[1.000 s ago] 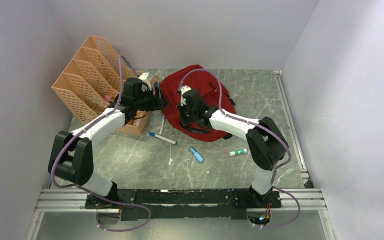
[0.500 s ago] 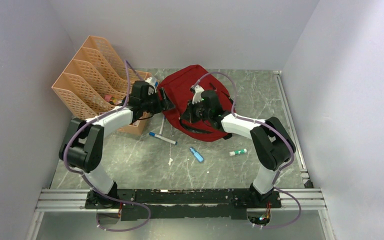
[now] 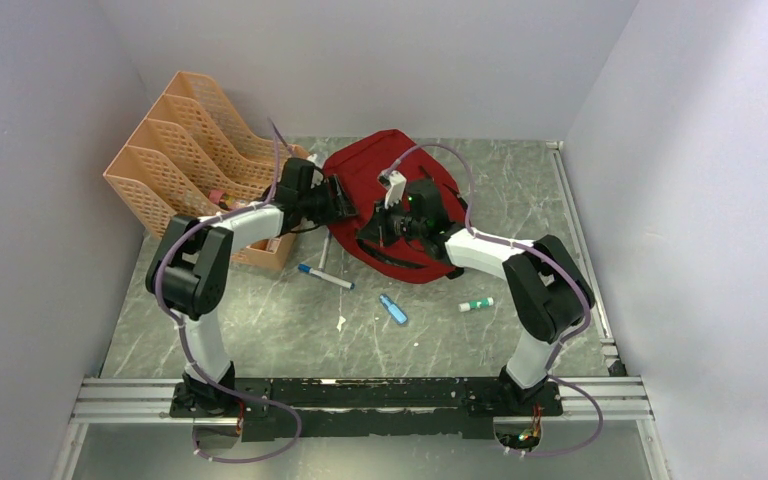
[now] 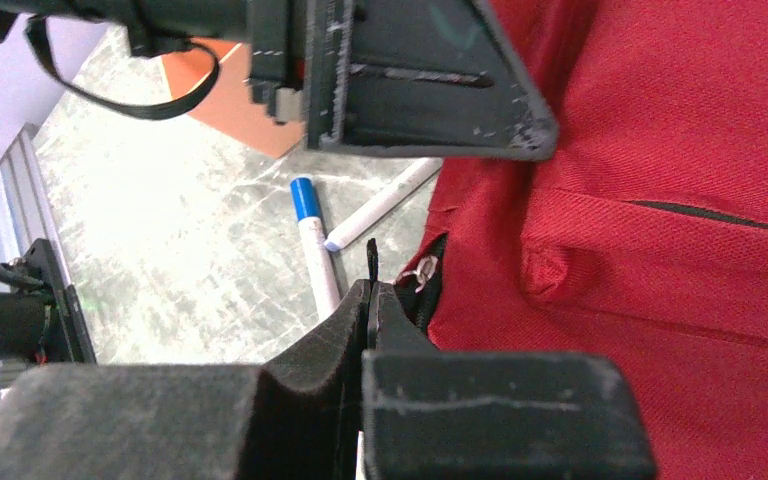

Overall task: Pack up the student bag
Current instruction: Zip the student bag at the center of the board.

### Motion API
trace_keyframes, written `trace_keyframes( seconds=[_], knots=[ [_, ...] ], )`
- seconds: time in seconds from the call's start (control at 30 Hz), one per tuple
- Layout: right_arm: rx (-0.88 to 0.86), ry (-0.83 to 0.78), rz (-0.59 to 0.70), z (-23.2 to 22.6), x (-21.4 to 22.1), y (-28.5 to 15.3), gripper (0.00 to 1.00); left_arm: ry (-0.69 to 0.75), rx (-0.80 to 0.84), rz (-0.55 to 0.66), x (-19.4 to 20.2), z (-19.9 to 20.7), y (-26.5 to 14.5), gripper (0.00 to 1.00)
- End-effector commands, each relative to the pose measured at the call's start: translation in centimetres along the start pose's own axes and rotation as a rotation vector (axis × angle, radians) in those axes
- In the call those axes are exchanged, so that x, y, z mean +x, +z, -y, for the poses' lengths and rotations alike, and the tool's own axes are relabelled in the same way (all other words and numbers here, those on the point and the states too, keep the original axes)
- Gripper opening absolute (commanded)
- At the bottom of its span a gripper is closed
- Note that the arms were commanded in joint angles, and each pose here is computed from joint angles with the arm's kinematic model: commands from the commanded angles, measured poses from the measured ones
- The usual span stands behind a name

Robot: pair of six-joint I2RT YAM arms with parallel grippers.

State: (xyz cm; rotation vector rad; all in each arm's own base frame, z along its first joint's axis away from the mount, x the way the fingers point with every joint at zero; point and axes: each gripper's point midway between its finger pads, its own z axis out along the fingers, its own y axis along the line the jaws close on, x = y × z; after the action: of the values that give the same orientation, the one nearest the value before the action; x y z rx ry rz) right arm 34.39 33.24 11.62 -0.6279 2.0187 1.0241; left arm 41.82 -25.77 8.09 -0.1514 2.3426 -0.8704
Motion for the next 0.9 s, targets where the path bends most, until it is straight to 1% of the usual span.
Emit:
trace_keyframes(
  seconds=[0.0,0.2,0.27,0.67,0.87],
  knots=[
    [-0.074,-0.04,0.031,-1.7,-1.1,-0.8,0.0,0.033,0.026,0.054,-2.0,1.5,1.2,0.53],
    [-0.078,-0.052,0.012,-1.7,-0.7,-1.1,0.0,0.051,0.005,0.046,-2.1,1.0,2.0,0.16],
    [-0.085,-0.059,0.0,-1.7,-0.5,-1.2,0.0,0.058,0.005,0.047,-2.3,1.1,2.1,0.06],
    [-0.136,-0.06,-0.05,-2.3,0.5,-3.0,0.0,0.073,-0.027,0.092,-5.9,0.1,3.1,0.05],
    [-0.146,-0.065,-0.073,-2.9,1.3,-4.2,0.0,0.075,-0.043,0.101,-7.1,-0.7,3.5,0.05]
  ],
)
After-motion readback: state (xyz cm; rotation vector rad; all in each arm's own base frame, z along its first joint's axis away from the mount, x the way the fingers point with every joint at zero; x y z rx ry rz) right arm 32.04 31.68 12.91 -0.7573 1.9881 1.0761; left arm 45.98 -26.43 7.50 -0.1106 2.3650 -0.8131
